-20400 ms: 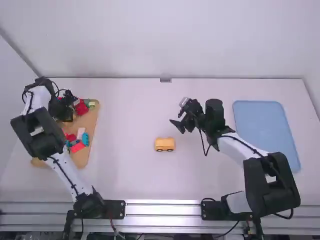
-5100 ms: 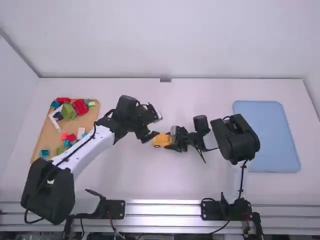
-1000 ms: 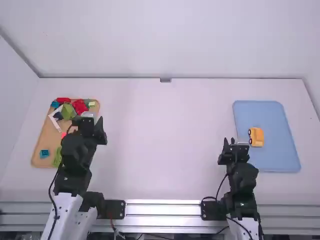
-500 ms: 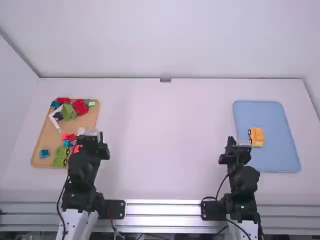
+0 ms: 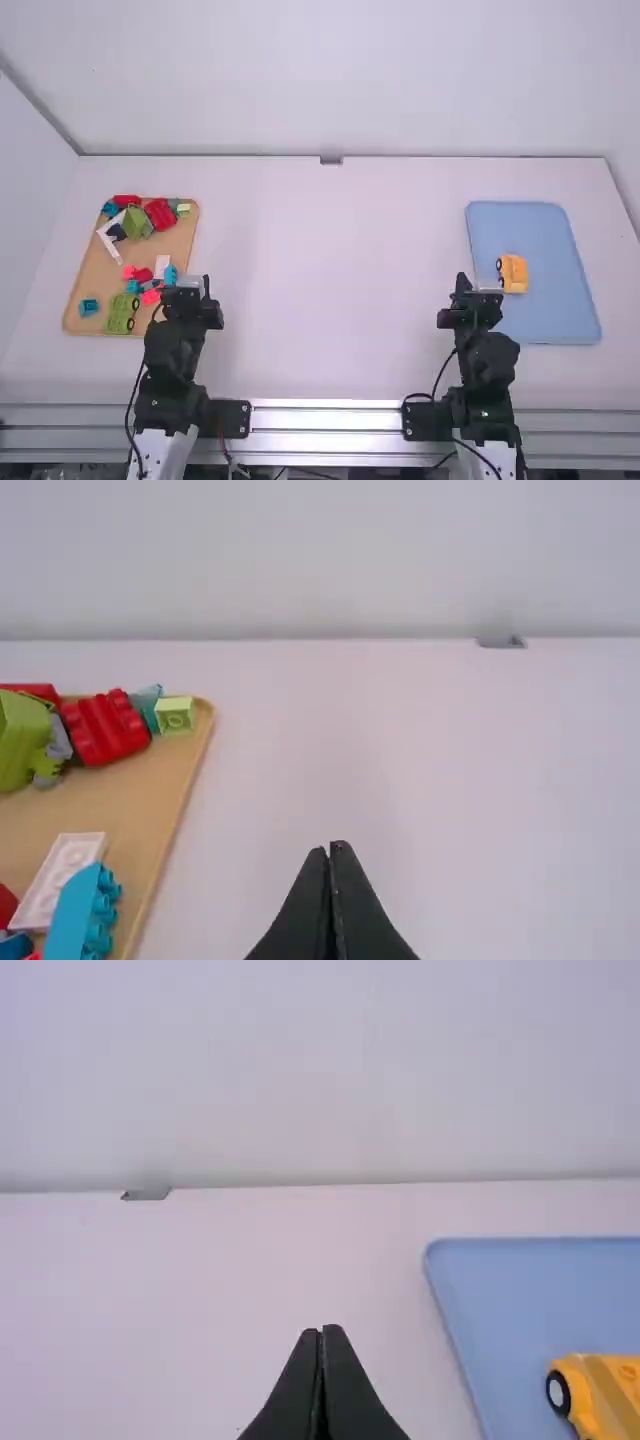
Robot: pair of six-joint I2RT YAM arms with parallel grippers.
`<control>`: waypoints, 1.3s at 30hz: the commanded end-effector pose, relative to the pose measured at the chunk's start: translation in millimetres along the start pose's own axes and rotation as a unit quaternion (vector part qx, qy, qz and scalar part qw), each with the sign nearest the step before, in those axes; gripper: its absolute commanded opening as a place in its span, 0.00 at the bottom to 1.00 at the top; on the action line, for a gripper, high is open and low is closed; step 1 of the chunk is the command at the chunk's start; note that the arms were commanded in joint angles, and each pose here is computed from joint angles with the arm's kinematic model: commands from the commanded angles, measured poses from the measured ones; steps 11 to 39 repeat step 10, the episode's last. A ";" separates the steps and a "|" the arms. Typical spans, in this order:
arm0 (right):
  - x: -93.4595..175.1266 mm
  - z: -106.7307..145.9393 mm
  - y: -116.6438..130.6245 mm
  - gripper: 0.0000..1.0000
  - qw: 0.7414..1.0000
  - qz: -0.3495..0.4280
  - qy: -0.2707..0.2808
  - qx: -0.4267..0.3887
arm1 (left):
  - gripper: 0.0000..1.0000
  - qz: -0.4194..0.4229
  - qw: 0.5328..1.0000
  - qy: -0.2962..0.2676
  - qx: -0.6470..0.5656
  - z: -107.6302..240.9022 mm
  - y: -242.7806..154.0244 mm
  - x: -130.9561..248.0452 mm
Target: Assemble lego blocks to make yellow taxi
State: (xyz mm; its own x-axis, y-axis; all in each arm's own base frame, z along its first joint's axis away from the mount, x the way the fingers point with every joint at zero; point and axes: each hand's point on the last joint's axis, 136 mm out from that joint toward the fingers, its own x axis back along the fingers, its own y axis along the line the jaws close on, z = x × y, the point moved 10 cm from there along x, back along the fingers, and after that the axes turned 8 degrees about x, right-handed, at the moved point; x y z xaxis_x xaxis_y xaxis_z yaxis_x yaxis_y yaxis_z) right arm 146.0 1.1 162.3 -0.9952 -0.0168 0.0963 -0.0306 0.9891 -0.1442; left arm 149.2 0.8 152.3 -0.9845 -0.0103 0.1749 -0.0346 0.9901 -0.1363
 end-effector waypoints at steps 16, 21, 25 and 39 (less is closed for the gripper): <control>-0.4 4.0 0.6 0.00 1.000 0.000 0.004 -0.004 | 0.00 0.010 0.999 -0.034 0.000 -5.1 -1.5 4.2; -0.4 4.0 0.6 0.00 1.000 0.000 0.004 -0.004 | 0.00 0.010 0.999 -0.034 0.000 -5.1 -1.5 4.2; -0.4 4.0 0.6 0.00 1.000 0.000 0.004 -0.004 | 0.00 0.010 0.999 -0.034 0.000 -5.1 -1.5 4.2; -0.4 4.0 0.6 0.00 1.000 0.000 0.004 -0.004 | 0.00 0.010 0.999 -0.034 0.000 -5.1 -1.5 4.2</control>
